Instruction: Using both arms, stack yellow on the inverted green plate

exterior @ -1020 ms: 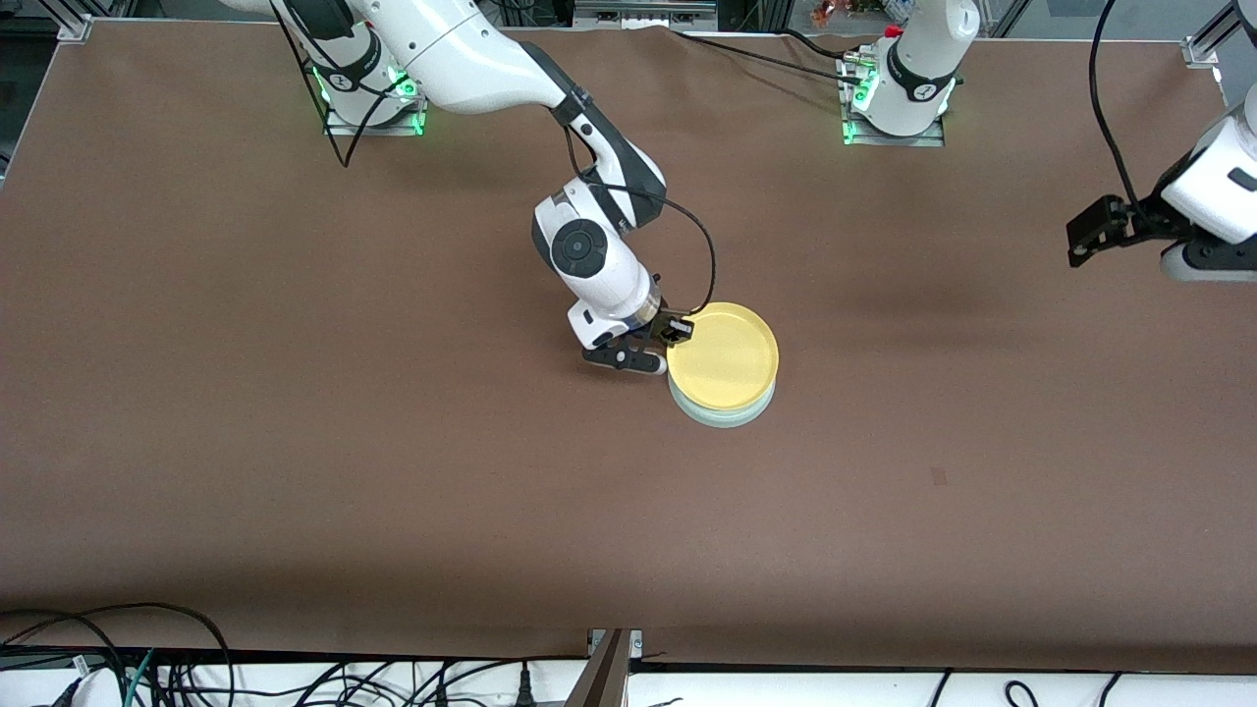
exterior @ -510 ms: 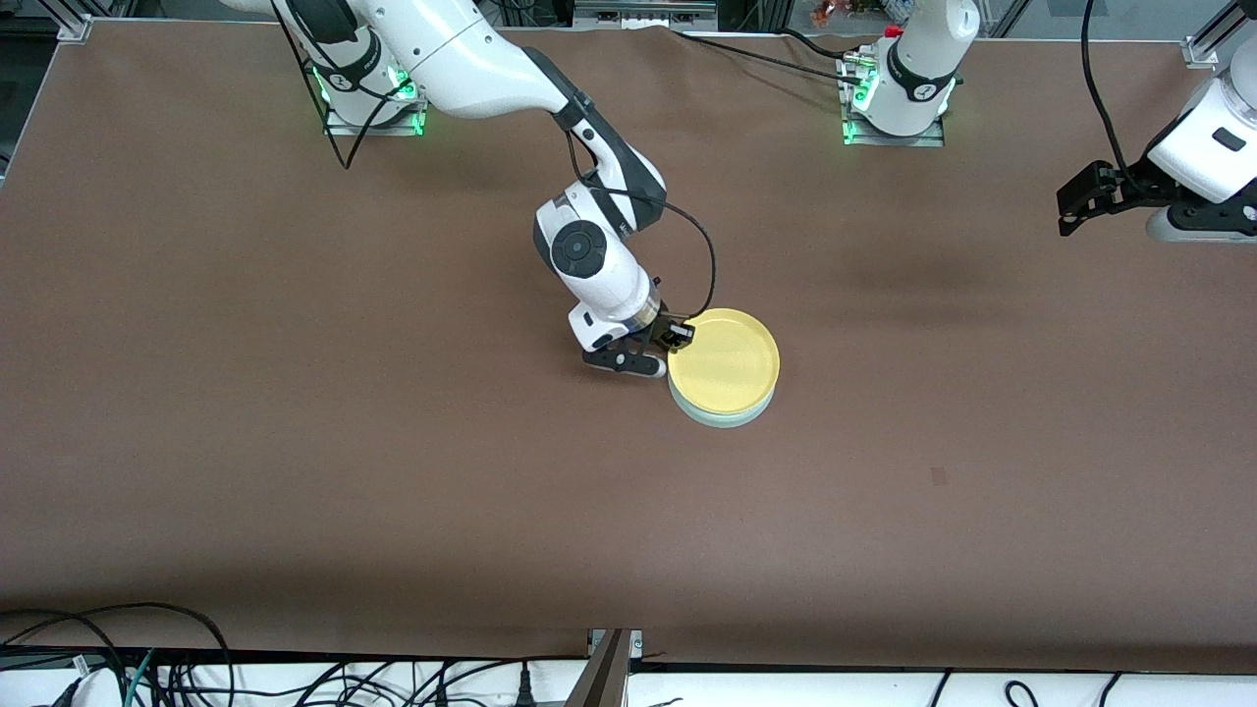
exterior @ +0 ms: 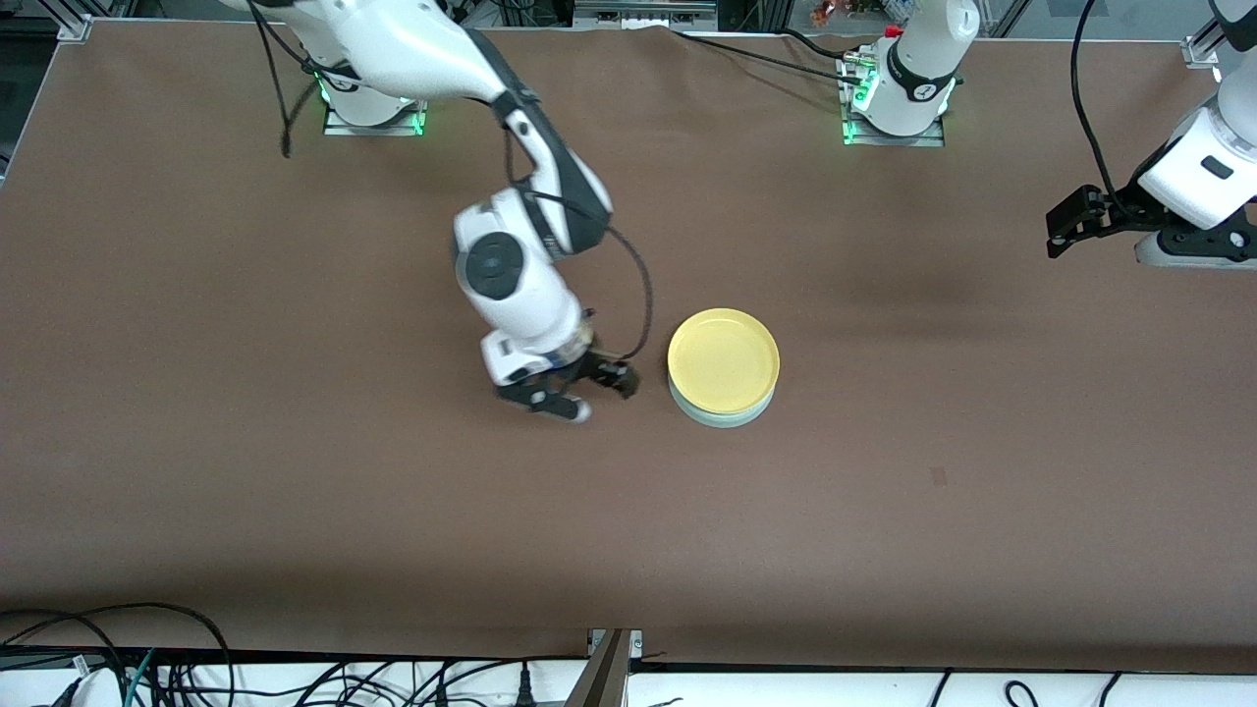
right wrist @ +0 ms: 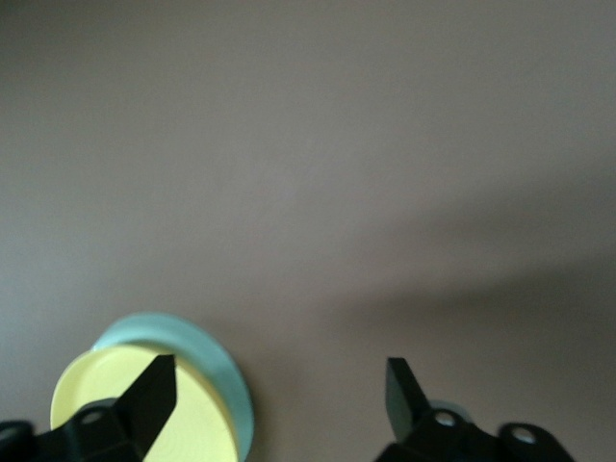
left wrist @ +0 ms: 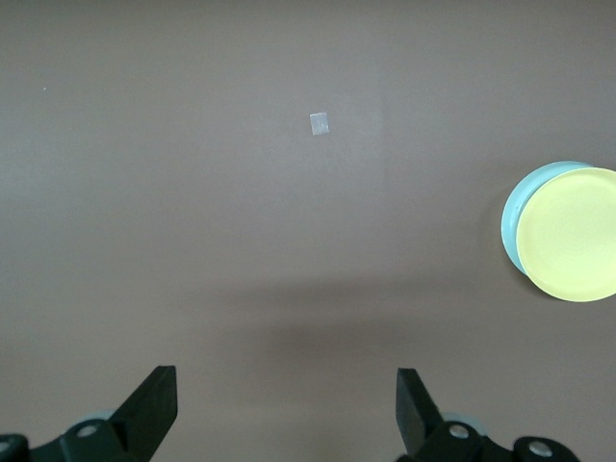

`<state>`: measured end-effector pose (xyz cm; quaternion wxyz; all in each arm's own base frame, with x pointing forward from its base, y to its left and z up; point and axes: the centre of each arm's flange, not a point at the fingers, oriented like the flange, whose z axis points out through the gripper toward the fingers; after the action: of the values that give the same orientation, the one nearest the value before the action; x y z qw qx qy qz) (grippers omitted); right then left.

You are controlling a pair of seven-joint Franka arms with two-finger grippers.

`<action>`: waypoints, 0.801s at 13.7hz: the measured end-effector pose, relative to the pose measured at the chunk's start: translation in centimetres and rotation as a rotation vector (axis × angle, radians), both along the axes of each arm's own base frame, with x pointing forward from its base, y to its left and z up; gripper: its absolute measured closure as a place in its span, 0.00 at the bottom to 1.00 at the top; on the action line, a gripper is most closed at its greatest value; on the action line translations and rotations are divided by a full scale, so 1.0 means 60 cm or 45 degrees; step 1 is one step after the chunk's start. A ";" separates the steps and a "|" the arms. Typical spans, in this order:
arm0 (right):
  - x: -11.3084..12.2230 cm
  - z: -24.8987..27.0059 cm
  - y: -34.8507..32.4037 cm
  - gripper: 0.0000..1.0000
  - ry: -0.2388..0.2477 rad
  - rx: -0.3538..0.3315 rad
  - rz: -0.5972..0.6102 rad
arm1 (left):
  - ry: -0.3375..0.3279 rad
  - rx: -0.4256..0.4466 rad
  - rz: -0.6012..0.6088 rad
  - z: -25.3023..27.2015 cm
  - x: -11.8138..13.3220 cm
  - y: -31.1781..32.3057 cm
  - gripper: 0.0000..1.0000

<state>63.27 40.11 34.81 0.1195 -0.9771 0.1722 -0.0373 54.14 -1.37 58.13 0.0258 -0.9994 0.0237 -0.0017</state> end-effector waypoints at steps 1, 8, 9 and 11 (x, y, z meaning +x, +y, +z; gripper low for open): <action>0.017 0.056 -0.055 0.00 0.009 -0.022 -0.004 | 0.000 0.000 -0.003 -0.001 0.001 -0.002 0.00; -0.025 0.325 -0.360 0.00 0.209 -0.008 0.072 | -0.030 0.001 -0.059 0.024 0.003 -0.043 0.00; -0.031 0.338 -0.406 0.00 0.234 0.003 0.081 | -0.030 0.001 -0.061 0.025 0.004 -0.045 0.00; -0.042 0.359 -0.484 0.00 0.258 -0.015 0.115 | -0.028 0.000 -0.060 0.025 0.004 -0.044 0.00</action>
<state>60.76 11.09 56.32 0.0971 -0.9833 0.1390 0.0661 54.40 -4.03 59.62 0.0262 -0.9985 0.0471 -0.0132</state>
